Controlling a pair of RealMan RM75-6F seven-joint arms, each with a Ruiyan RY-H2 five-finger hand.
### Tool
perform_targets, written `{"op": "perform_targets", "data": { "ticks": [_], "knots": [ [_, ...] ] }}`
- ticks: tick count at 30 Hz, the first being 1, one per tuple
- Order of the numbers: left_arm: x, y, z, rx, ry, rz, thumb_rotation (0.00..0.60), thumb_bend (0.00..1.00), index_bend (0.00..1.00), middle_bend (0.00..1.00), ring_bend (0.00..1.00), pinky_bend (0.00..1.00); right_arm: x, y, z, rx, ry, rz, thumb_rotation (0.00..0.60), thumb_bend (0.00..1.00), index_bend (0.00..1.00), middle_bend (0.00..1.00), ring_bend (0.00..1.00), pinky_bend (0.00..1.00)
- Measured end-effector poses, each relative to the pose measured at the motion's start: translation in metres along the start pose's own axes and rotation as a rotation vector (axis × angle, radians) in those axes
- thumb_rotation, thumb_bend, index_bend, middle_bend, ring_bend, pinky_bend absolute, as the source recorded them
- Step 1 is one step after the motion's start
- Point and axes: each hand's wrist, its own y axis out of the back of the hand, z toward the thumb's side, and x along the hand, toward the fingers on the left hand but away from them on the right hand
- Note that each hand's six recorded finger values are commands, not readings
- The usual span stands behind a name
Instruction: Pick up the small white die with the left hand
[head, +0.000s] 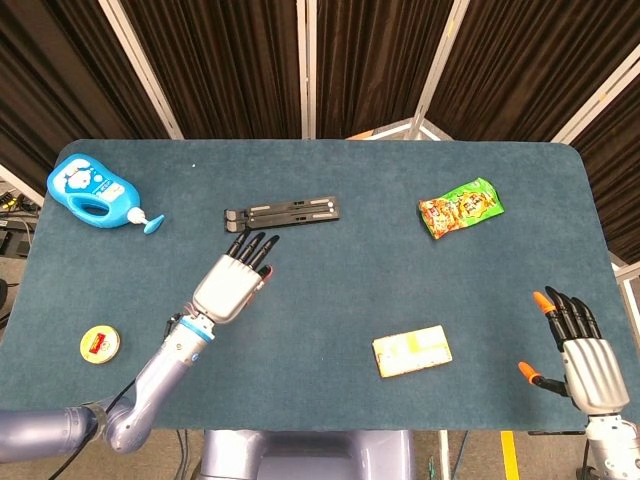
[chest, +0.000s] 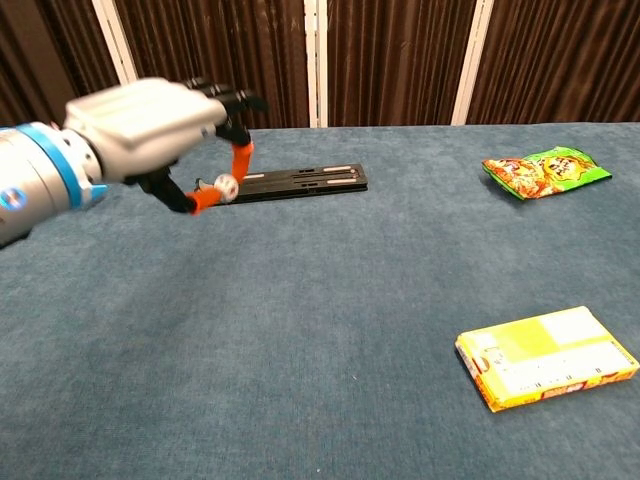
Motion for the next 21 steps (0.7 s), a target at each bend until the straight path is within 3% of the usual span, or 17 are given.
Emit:
{"op": "perform_targets", "data": {
  "ticks": [4, 11, 16, 21],
  "knots": [
    [-0.009, 0.006, -0.01, -0.004, 0.034, 0.029, 0.6, 0.46, 0.17, 0.0, 0.0, 0.0, 0.001, -0.002, 0.001, 0.003, 0.0, 0.007, 0.6, 0.08, 0.0, 0.0, 0.0, 0.0],
    [-0.034, -0.004, -0.016, -0.017, 0.048, 0.037, 0.6, 0.46, 0.16, 0.0, 0.0, 0.0, 0.001, -0.003, 0.0, 0.01, -0.003, 0.008, 0.6, 0.08, 0.0, 0.0, 0.0, 0.0],
    [-0.066, -0.018, -0.033, -0.035, 0.1, 0.053, 0.6, 0.44, 0.16, 0.0, 0.0, 0.0, 0.001, -0.003, 0.0, 0.015, -0.004, 0.007, 0.6, 0.08, 0.0, 0.0, 0.0, 0.0],
    [-0.11, -0.027, -0.059, -0.055, 0.189, 0.076, 0.6, 0.36, 0.13, 0.0, 0.0, 0.0, 0.0, -0.003, -0.001, 0.023, -0.008, 0.002, 0.6, 0.08, 0.0, 0.0, 0.0, 0.0]
  ]
}}
